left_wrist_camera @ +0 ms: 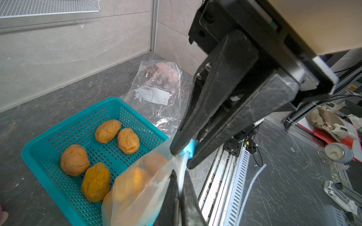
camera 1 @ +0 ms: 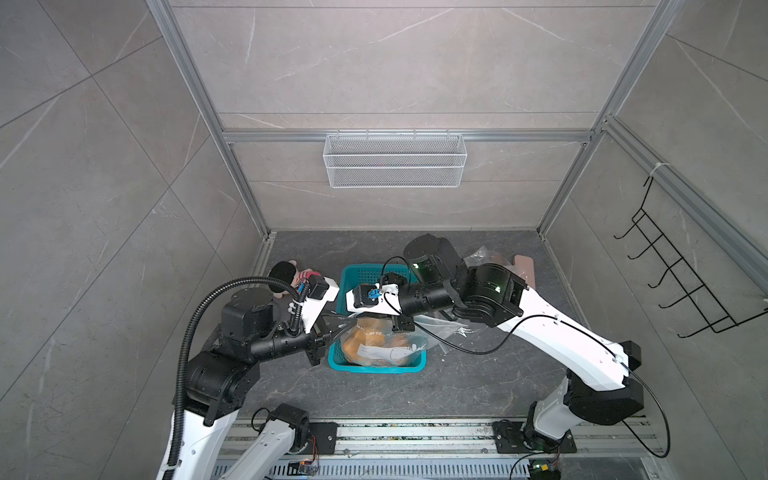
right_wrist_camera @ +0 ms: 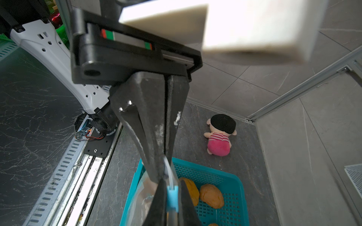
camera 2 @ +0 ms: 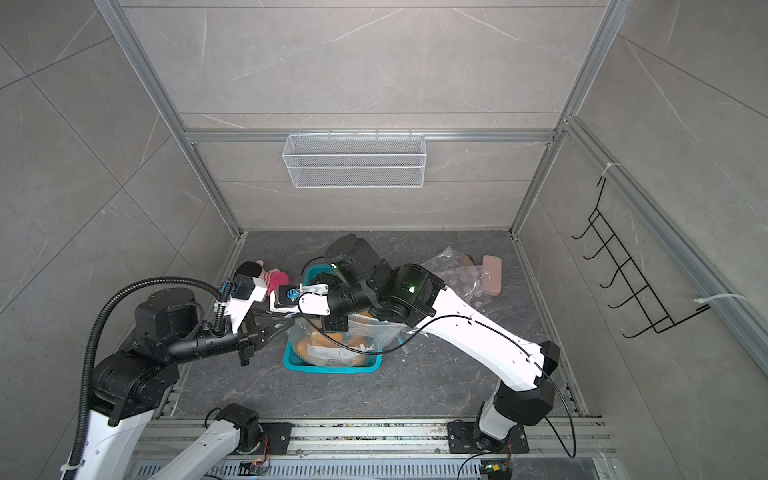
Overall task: Put the potatoes into a zipper bag and zip it
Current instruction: Zip the zipper on the zipper food storage bag.
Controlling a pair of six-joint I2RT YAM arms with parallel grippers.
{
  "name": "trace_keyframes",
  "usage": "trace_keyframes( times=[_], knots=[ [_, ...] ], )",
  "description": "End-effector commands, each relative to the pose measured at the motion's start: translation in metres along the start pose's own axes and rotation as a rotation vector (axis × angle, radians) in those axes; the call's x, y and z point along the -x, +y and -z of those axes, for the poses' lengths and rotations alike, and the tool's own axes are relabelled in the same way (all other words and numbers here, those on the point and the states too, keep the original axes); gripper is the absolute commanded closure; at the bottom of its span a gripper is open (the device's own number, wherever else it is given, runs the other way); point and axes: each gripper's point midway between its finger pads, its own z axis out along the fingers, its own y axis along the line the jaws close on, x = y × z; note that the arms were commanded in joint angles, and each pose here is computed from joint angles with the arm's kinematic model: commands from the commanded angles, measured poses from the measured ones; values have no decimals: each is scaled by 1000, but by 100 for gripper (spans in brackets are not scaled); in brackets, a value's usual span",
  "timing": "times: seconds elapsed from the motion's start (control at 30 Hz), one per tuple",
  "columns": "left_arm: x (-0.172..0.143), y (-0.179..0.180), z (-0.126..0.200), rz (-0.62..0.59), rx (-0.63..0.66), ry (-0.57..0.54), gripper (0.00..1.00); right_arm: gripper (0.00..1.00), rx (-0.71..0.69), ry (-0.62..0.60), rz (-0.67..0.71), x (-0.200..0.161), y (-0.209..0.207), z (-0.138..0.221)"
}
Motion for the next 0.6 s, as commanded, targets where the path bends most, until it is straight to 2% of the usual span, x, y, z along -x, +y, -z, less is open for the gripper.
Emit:
trace_keyframes(
  times=[0.0, 0.57],
  knots=[
    [16, -3, 13, -56, 43, -65, 100, 91, -22, 9, 17, 2, 2, 22],
    [20, -4, 25, -80, 96, -88, 100, 92, -26, 13, 9, -2, 5, 25]
  ],
)
